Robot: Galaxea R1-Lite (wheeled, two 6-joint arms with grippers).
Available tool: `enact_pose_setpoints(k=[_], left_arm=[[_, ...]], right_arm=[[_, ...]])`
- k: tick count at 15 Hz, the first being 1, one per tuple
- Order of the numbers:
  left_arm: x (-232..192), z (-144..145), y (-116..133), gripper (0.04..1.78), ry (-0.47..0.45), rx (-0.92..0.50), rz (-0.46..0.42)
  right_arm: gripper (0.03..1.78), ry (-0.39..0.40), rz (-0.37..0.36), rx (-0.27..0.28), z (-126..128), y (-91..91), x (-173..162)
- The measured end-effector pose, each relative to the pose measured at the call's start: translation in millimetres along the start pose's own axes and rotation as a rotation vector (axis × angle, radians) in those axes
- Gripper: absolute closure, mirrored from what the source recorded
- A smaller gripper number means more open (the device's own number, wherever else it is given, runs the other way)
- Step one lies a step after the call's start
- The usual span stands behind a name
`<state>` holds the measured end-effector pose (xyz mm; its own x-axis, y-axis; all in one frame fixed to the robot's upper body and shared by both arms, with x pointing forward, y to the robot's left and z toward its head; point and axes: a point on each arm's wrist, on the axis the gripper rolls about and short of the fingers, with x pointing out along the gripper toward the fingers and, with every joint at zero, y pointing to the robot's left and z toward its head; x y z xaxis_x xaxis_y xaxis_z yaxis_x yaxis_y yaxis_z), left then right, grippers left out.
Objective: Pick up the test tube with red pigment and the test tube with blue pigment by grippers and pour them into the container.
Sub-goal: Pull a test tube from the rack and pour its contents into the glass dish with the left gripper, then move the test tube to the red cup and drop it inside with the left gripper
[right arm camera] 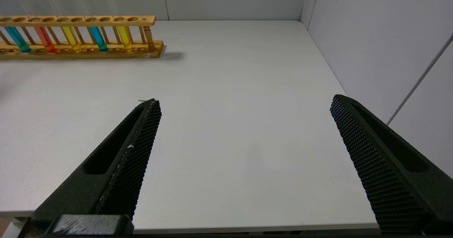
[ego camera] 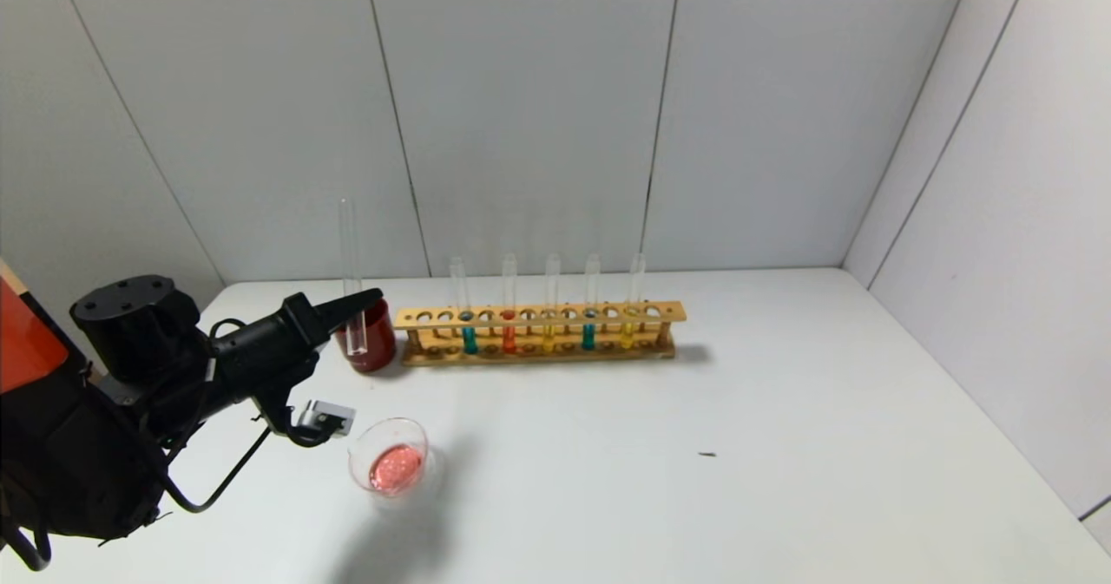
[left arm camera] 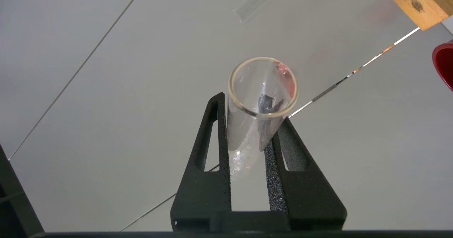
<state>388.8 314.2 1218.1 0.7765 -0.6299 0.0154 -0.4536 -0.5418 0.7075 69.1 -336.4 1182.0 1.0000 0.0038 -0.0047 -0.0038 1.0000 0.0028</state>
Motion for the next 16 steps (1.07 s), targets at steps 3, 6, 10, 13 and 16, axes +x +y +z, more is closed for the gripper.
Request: enact_pose_setpoints(k=[3, 6, 10, 13, 16], left_arm=[[-0.3, -0.6, 0.1, 1.50, 0.022, -0.037, -0.019], [0.9, -6.1, 3.6, 1.50, 0.152, -0.222, -0.089], [26.2, -27.8, 40.9, 1.50, 0.529, -0.636, -0.075], [43.0, -52.5, 66.5, 1.50, 0.777, -1.020, -0.047], [55.5, -78.9, 88.0, 1.50, 0.860, -1.413, 0.071]], right_arm=[[0.06, 0.000, 0.000, 0.000, 0.0, 0.0, 0.0], [0.06, 0.000, 0.000, 0.000, 0.0, 0.0, 0.0], [0.06, 0.000, 0.000, 0.000, 0.0, 0.0, 0.0], [0.06, 0.000, 0.000, 0.000, 0.0, 0.0, 0.0], [0.06, 0.000, 0.000, 0.000, 0.0, 0.0, 0.0]])
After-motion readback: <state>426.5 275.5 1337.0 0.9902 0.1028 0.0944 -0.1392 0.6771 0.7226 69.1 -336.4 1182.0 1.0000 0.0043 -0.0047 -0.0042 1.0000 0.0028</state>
